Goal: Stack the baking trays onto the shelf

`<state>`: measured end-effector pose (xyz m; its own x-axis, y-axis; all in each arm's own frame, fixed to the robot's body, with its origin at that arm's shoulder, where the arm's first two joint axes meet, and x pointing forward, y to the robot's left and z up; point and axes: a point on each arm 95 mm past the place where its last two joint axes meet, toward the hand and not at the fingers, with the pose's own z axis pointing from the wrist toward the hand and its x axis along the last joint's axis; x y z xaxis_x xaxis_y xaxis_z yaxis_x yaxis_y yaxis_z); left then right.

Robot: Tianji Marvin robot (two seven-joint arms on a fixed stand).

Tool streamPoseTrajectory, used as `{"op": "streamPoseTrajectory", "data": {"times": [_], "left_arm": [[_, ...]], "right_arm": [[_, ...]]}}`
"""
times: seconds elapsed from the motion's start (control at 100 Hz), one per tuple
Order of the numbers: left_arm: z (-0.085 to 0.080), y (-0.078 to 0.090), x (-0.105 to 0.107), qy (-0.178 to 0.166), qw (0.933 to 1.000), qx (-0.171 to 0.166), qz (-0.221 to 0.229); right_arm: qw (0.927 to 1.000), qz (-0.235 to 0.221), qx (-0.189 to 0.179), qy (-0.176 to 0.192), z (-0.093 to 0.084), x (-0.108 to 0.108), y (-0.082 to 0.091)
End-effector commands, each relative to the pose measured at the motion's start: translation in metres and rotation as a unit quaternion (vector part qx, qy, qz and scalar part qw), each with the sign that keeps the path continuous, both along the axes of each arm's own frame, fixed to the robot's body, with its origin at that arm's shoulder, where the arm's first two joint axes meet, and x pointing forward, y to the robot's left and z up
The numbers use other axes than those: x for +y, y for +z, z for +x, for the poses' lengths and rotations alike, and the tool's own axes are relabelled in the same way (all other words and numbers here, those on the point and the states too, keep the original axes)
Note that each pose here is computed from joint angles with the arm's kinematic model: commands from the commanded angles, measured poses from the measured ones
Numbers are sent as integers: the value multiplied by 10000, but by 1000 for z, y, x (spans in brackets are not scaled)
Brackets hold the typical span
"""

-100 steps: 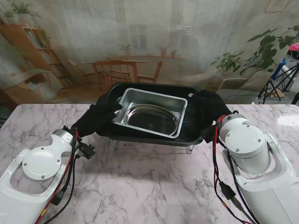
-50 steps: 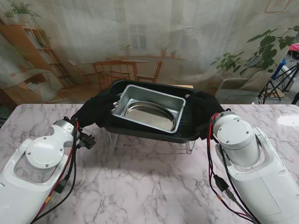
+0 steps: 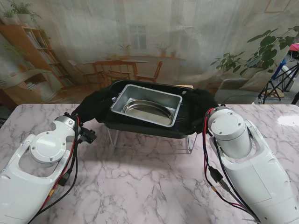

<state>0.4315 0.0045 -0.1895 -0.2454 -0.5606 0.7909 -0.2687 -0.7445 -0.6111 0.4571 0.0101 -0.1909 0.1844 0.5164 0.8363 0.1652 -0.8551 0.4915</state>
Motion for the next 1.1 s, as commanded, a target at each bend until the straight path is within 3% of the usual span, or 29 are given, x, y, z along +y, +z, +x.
{"op": "streamPoseTrajectory", "data": {"times": [0.0,0.71,1.09], "left_arm": [[-8,24,-36,-558,9975,-304,-301],[11,7,-32,-241,9993,-115,-246],[22,0,-33,-83,9998,-28,-193]], "right_arm": [[9968,434,-214,643,-7,42,19],[9977,400,-228,495,21,40,9],[9978,485,-381,230,34,30,3]]}}
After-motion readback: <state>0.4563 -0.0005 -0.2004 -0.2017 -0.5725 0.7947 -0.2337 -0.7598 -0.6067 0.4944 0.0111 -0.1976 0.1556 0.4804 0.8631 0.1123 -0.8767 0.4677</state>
